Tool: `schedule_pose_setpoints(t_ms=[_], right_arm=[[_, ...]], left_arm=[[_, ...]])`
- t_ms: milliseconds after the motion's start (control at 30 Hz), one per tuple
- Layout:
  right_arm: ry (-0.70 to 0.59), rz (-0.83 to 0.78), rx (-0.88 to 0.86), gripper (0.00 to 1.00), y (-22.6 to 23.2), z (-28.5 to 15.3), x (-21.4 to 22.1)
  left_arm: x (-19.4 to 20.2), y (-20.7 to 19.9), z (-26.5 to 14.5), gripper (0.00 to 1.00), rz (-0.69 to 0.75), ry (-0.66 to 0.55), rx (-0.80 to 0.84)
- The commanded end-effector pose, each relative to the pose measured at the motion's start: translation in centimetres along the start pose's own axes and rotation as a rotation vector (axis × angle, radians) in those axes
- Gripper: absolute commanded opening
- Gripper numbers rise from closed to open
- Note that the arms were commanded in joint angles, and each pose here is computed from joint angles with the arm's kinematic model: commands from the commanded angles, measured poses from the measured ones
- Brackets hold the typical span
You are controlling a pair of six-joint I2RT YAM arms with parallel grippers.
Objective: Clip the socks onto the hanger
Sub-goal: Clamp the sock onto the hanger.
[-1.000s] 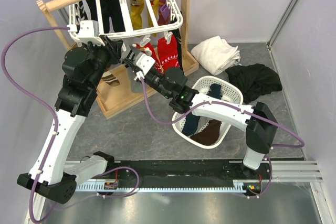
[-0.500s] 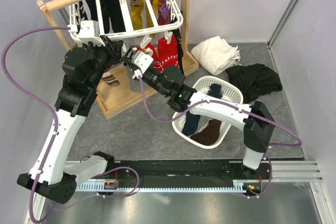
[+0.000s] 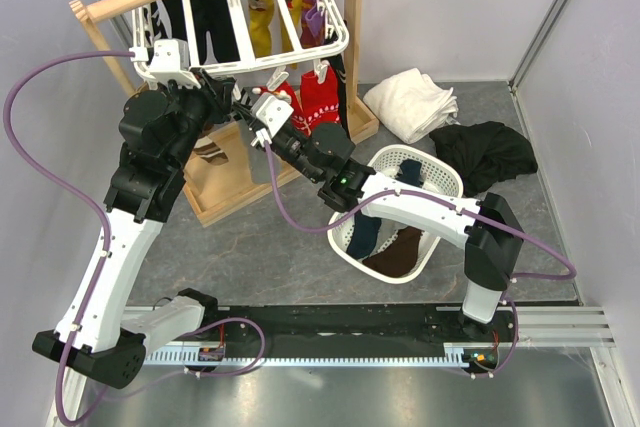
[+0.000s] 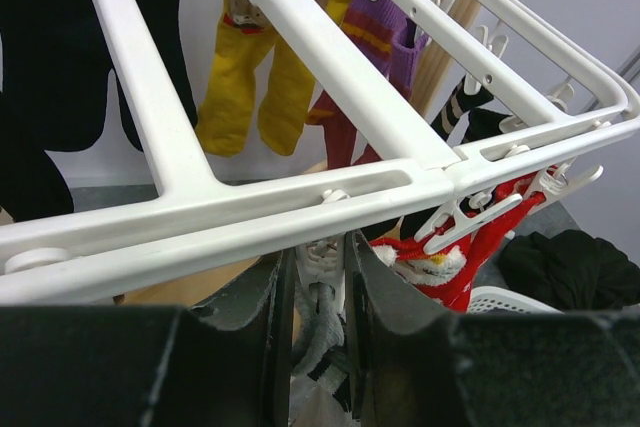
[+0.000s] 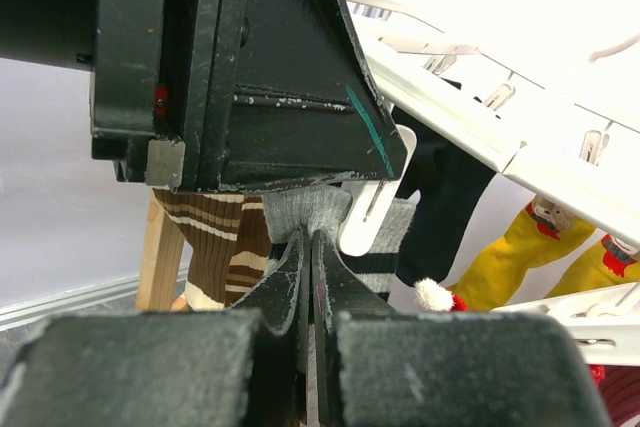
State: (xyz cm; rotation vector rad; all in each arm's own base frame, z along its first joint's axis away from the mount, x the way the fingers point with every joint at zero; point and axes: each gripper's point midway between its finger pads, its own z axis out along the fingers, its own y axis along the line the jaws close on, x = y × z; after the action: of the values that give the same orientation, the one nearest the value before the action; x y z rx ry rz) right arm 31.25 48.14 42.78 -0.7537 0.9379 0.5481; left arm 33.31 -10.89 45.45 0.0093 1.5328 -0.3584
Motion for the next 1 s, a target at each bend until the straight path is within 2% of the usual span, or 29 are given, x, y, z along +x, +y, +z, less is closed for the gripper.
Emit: schedule_pose_setpoints(t_ms=[0,67,167,433,567,667,833,967], right_arm=[[-0.069,0.001,0.031,0.00,-0.9,0.8,-2.5],[-0.072,0.002,0.034,0.00,-1.0,0.9,-2.6],[-0.077,0.007,0.033,0.00,-0.9,1.1,-2.8],[-0.094,0.025,0.037,0.00,-1.1,1.3,-3.4],[-0.108,0.034,0.035,0.02,-1.2,1.3,-4.1],[-0.113,0.043,0.035,0.15,-1.3,1.2,-4.6],[-0.102,0.058,0.032,0.26,-1.3,0.8,-4.6],[-0.092,0.075,0.024,0.38,-1.3,0.1,-4.7]], left_arm=[[-2.1,-1.0,-0.9,0.19,-0.035,-0.042,0.034],[-2.6,-1.0,-1.2,0.33,-0.034,-0.052,0.033],[-3.2,-0.9,-1.6,0.47,-0.034,-0.066,0.032],[-5.1,-1.3,-3.0,0.72,-0.043,-0.103,0.043],[-5.8,-1.2,-4.0,0.78,-0.047,-0.115,0.042],[-6.3,-1.2,-4.8,0.80,-0.057,-0.127,0.040],[-7.1,-0.7,-6.0,0.82,-0.030,-0.130,0.016],[-7.8,1.6,-6.9,0.83,0.011,-0.154,-0.093]])
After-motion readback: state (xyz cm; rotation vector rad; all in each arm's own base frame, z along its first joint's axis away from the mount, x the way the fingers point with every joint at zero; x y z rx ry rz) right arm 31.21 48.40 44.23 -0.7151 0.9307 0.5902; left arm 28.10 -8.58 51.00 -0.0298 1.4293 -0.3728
